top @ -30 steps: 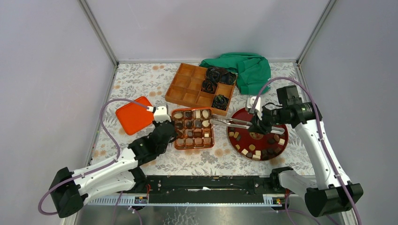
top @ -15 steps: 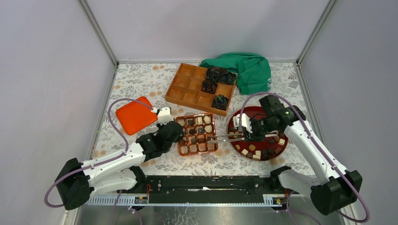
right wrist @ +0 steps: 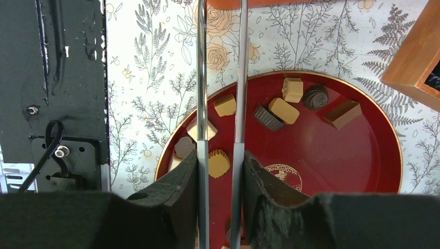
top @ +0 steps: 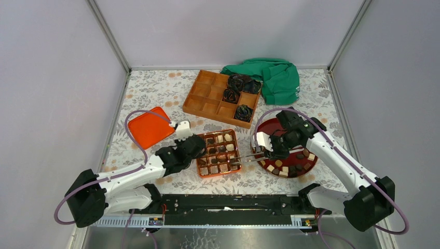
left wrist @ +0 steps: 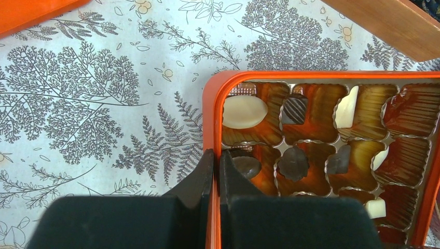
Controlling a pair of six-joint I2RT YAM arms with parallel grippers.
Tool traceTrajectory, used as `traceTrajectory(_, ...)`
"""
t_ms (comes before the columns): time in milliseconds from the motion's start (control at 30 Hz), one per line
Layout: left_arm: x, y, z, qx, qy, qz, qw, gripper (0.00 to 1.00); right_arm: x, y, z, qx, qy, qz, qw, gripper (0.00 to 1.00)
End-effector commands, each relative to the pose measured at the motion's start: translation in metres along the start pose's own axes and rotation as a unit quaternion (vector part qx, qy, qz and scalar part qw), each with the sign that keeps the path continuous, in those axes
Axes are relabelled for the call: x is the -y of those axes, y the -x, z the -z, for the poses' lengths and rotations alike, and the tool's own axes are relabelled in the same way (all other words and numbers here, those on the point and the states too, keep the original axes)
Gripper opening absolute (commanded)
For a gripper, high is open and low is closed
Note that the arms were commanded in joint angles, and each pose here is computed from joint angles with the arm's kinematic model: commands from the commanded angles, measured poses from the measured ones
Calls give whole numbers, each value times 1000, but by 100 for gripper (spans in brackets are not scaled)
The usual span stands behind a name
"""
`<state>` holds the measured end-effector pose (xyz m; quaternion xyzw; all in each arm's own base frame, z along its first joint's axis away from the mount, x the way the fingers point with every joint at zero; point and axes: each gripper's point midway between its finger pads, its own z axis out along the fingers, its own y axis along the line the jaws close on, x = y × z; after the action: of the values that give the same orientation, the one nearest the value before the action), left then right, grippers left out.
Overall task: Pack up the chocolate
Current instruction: Place the fake chocolate in the packing box.
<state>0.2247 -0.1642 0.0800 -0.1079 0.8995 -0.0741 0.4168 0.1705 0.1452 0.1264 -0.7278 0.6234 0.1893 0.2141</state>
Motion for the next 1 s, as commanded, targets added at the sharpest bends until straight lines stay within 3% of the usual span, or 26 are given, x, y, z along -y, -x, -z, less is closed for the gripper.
traceTrajectory(0,21,21,5,25,-22,43,999,0,0,3,-1,-1,4,8,1000,17)
traceTrajectory(100,20,21,4,25,-18,41,999,0,-2,3,1,-5,8,10,1000,22)
traceTrajectory(267,19,21,3,25,-14,38,999,0,-4,3,2,-5,11,10,1000,38)
traceTrajectory(467,17,21,3,26,-11,39,999,0,-4,11,7,9,10,5,1000,46)
traceTrajectory(867,16,17,1,17,-10,39,999,0,-3,50,30,117,6,-71,991,40)
traceTrajectory(967,15,15,2,14,-12,43,999,9,5,46,40,136,-21,-113,984,39)
